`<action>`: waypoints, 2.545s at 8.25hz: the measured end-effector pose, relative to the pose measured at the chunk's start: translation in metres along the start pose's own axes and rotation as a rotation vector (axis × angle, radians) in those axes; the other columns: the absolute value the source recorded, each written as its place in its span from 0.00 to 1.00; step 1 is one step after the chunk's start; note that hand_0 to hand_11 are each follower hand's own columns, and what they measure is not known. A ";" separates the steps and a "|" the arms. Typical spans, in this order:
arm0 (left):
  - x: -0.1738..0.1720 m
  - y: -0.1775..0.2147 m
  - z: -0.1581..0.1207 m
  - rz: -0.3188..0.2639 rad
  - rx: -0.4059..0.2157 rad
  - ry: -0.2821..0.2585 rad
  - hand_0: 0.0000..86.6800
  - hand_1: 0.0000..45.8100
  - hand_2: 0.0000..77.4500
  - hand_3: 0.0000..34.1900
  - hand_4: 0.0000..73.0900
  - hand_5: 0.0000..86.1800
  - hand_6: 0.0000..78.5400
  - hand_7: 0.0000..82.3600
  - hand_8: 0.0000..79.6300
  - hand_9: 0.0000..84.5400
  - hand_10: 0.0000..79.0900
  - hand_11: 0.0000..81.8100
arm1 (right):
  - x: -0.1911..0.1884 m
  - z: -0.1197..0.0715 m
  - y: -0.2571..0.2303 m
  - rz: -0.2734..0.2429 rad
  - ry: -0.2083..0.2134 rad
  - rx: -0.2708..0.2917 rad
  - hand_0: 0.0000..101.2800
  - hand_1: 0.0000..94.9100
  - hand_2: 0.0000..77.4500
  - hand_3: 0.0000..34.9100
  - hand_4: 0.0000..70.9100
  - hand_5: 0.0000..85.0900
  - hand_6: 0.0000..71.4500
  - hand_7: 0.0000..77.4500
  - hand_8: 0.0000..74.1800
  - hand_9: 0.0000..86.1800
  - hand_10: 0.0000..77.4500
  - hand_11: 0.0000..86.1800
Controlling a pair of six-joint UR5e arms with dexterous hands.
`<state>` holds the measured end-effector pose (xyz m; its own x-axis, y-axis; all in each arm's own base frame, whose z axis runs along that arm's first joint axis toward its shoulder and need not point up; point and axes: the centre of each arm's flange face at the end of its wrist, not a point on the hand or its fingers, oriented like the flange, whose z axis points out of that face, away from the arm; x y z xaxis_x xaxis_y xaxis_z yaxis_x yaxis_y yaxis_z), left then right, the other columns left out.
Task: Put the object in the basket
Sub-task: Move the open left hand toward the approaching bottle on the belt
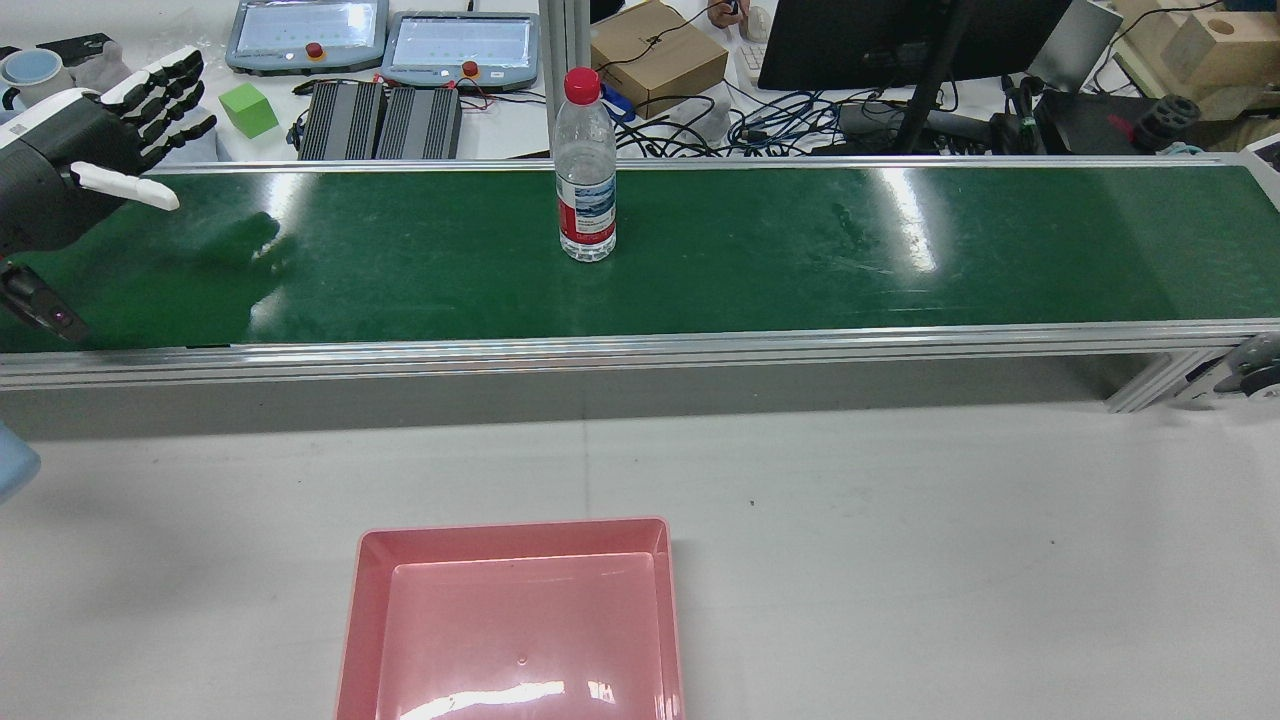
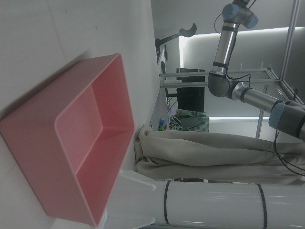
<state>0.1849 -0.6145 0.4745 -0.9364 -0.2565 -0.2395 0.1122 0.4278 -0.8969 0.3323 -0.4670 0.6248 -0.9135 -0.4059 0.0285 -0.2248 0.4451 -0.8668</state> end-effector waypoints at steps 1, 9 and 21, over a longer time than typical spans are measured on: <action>0.002 0.003 0.002 -0.001 0.003 0.016 0.65 0.40 0.01 0.00 0.01 0.10 0.02 0.01 0.01 0.02 0.06 0.11 | 0.000 0.000 0.000 0.000 0.000 0.000 0.00 0.00 0.01 0.01 0.01 0.00 0.00 0.01 0.00 0.00 0.01 0.00; -0.010 0.037 -0.002 0.055 0.015 0.030 0.65 0.31 0.01 0.00 0.01 0.08 0.01 0.00 0.01 0.01 0.05 0.09 | -0.001 0.000 0.001 -0.001 -0.001 -0.001 0.00 0.00 0.01 0.00 0.01 0.00 0.00 0.01 0.00 0.00 0.01 0.00; -0.052 0.066 0.015 0.026 -0.032 -0.038 0.62 0.35 0.01 0.00 0.01 0.08 0.02 0.00 0.01 0.04 0.06 0.10 | -0.001 0.000 0.001 -0.001 -0.001 -0.001 0.00 0.00 0.01 0.00 0.01 0.00 0.00 0.01 0.00 0.00 0.00 0.00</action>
<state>0.2464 -0.5863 0.4226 -0.9200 -0.2770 -0.2774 0.1256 0.4620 -0.8779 0.3331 -0.4665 0.6239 -0.9131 -0.4068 0.0288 -0.2260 0.4459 -0.8661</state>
